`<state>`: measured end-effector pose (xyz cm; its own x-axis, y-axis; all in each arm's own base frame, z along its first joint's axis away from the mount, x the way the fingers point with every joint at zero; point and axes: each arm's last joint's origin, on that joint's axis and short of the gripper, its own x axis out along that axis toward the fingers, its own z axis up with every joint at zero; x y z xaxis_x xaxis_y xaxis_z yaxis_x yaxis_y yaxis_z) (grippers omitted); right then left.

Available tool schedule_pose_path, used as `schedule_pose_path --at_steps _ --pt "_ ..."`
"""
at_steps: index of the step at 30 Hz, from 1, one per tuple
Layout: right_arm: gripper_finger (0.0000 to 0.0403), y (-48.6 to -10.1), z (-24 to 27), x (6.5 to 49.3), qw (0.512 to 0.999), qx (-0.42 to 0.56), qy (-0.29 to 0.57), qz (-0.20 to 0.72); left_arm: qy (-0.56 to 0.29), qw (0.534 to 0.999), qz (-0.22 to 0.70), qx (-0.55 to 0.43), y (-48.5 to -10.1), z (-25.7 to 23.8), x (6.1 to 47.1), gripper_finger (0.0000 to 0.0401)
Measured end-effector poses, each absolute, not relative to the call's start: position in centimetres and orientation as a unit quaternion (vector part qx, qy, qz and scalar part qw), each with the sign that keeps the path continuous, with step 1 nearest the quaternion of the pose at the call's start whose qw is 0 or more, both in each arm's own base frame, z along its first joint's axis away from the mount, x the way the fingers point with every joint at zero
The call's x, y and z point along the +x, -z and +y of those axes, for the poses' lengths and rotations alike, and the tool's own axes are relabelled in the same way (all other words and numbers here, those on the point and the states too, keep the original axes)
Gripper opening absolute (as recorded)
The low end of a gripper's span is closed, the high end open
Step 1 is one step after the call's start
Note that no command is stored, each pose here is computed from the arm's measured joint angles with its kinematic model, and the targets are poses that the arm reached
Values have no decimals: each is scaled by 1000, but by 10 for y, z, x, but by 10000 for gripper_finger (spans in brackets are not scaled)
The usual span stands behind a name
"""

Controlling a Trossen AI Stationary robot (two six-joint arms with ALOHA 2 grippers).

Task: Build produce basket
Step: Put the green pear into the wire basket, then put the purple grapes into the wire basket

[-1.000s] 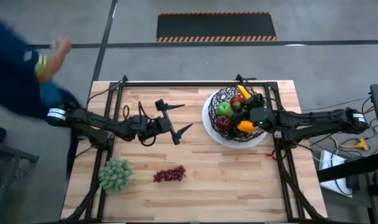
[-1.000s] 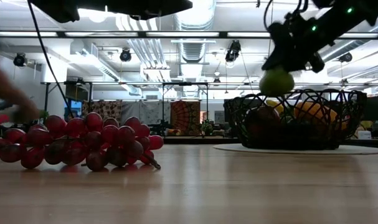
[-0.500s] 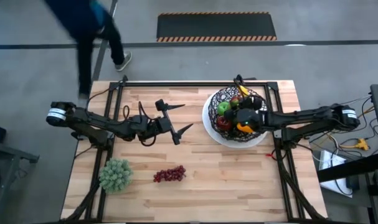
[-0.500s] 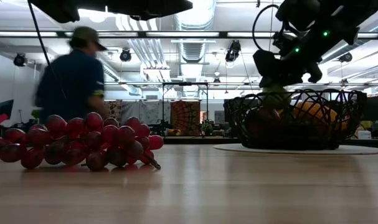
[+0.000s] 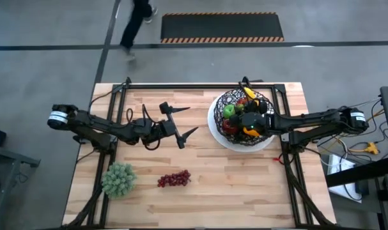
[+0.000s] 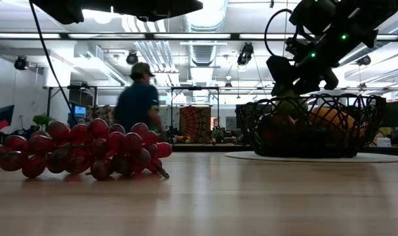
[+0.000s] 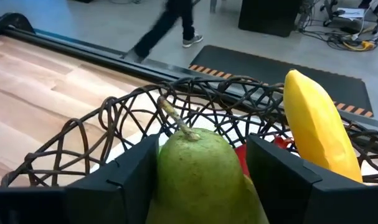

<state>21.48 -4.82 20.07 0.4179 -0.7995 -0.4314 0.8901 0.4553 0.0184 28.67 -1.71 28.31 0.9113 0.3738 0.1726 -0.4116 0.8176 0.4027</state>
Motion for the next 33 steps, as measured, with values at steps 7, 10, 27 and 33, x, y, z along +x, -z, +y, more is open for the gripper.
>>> schedule_pose_path --at_steps 7,10,27,33 --pt "262 -218 -47 209 840 129 501 163 -206 954 -44 216 -283 -17 287 379" --pt "269 -232 -46 205 844 132 495 160 -205 954 -44 215 -283 -17 287 379" --pt "253 -281 17 188 946 86 266 166 -66 996 24 55 -260 -69 290 379" --pt "253 -278 47 182 963 65 185 186 -28 976 208 -53 -228 -104 283 379"
